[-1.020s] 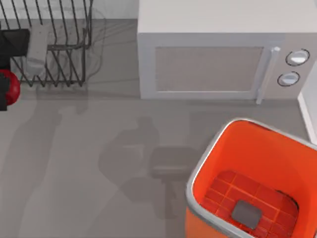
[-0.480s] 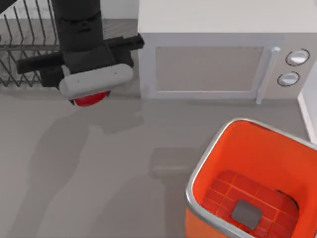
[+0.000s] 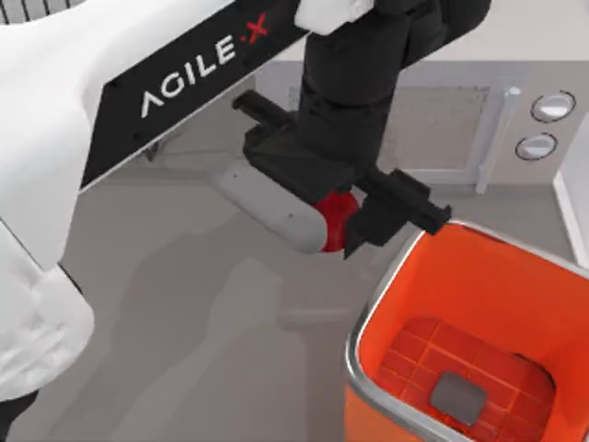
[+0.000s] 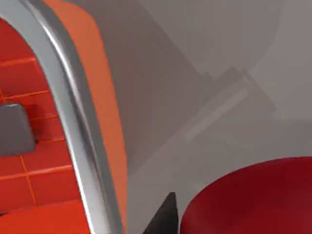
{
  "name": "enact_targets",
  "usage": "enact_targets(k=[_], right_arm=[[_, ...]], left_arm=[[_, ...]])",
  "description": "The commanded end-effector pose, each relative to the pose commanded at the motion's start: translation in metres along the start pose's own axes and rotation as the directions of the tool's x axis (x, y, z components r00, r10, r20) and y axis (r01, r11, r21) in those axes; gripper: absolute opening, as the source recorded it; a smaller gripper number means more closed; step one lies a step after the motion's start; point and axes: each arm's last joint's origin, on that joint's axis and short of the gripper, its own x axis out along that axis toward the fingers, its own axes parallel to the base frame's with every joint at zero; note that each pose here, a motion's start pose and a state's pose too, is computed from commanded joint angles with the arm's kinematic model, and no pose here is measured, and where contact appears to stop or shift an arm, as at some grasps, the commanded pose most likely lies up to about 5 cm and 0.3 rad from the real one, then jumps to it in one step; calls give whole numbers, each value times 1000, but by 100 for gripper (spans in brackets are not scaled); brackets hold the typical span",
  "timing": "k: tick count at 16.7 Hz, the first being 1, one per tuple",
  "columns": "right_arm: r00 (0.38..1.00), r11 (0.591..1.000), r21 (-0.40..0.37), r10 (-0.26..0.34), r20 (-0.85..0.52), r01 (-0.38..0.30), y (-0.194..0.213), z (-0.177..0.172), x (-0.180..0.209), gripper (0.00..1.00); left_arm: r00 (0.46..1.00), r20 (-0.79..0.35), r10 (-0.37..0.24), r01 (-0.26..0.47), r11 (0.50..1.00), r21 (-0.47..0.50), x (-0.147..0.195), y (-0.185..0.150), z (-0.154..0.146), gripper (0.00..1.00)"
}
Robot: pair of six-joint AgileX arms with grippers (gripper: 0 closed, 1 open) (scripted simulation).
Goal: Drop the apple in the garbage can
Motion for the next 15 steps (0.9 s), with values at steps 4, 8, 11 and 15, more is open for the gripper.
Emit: enact_targets(k=[4, 8, 11, 15], right_arm=[[1000, 1000, 0, 0, 0, 0, 0, 0, 0, 100], [1000, 1000, 0, 0, 0, 0, 0, 0, 0, 100], [1000, 1000, 0, 0, 0, 0, 0, 0, 0, 100], [1000, 1000, 0, 0, 0, 0, 0, 0, 0, 100]], left_arm=[[999, -40, -28, 42, 917, 397, 5, 63, -8, 0], [995, -92, -46, 94, 765, 637, 13, 112, -10, 0], [991, -124, -53, 128, 671, 730, 18, 137, -10, 0], [987, -148, -57, 153, 605, 782, 22, 155, -10, 0]])
